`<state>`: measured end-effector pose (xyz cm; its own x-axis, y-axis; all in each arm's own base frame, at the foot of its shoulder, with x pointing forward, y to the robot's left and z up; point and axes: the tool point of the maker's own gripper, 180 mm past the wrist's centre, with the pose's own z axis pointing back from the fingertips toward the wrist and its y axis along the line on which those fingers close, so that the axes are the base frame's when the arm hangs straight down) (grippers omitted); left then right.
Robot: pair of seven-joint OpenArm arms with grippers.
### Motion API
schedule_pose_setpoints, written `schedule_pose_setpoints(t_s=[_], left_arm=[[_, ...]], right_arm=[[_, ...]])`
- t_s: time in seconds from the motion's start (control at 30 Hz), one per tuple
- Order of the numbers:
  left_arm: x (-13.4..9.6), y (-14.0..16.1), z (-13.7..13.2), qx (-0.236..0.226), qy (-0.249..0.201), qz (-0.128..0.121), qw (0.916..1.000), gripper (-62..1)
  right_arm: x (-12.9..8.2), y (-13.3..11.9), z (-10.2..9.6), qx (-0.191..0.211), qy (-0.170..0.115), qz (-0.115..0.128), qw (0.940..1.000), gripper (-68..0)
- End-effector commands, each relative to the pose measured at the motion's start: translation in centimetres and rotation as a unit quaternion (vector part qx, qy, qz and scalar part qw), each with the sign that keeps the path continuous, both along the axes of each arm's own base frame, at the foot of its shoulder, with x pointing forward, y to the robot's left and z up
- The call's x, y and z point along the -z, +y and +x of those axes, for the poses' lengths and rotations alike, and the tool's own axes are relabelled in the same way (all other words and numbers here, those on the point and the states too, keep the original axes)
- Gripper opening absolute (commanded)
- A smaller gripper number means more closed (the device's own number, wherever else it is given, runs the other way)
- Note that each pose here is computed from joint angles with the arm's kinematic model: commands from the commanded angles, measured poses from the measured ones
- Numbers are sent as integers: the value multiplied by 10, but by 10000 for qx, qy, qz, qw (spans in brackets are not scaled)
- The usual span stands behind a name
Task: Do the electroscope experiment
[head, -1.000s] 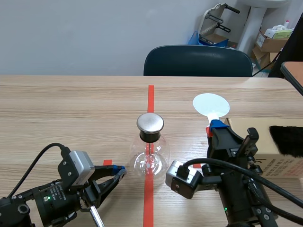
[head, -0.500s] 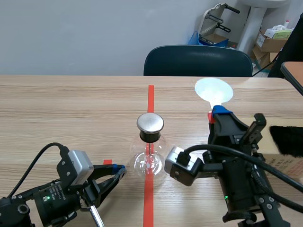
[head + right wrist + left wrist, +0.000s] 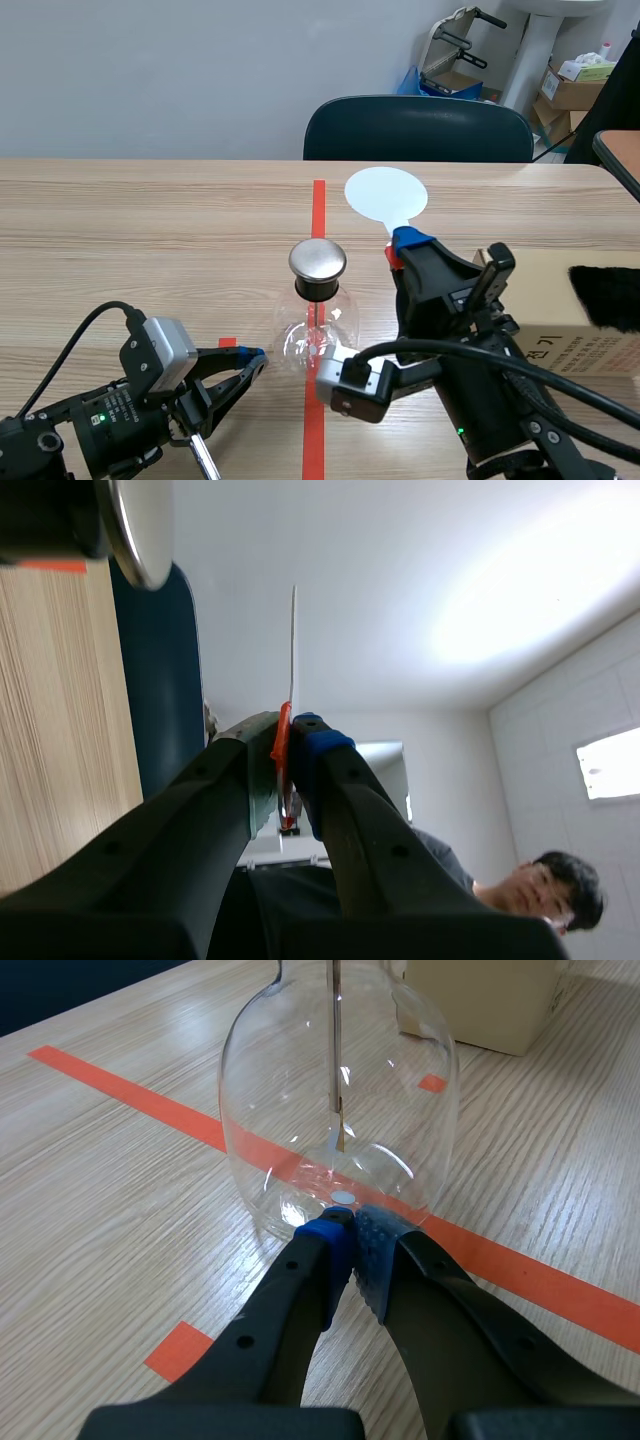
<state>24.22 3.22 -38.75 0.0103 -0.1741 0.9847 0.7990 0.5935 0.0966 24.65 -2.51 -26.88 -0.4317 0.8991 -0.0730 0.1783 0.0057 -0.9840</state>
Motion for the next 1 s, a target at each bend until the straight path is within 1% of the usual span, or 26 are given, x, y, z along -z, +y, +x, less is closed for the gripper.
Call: schedule_pose_setpoints(t_s=[0.0, 0.13, 0.27, 0.33, 0.47, 0.7, 0.8, 0.9, 0.97], left_arm=[[-8, -2, 3, -7, -98, -131, 9999, -578], [-8, -2, 3, -7, -98, -131, 9999, -578], [-8, -2, 3, -7, -99, -132, 9999, -578], [-8, -2, 3, -7, -99, -132, 9999, -578], [-8, -2, 3, -7, -100, -134, 9999, -578], [-8, -2, 3, -7, -100, -134, 9999, -578], [-8, -2, 3, -7, -100, -134, 9999, -578], [-8, -2, 3, -7, -101, -135, 9999, -578], [-10, -2, 3, -2, -134, -179, 9997, -578]], right_arm=[[-13, 1, 1, -112, -303, 2, 9995, -660], [-10, 12, -5, -471, -288, -80, 9984, -660], [0, 22, -10, -791, -43, -227, 9966, -660], [3, 24, -12, -880, 15, -260, 9958, -660], [6, 28, -16, -1014, 83, -296, 9944, -660], [8, 34, -20, -1229, 121, -341, 9918, -660], [9, 36, -22, -1281, 134, -353, 9910, -660], [13, 35, -21, -1275, 267, -381, 9908, -660], [14, 35, -21, -1274, 289, -385, 9907, -660]])
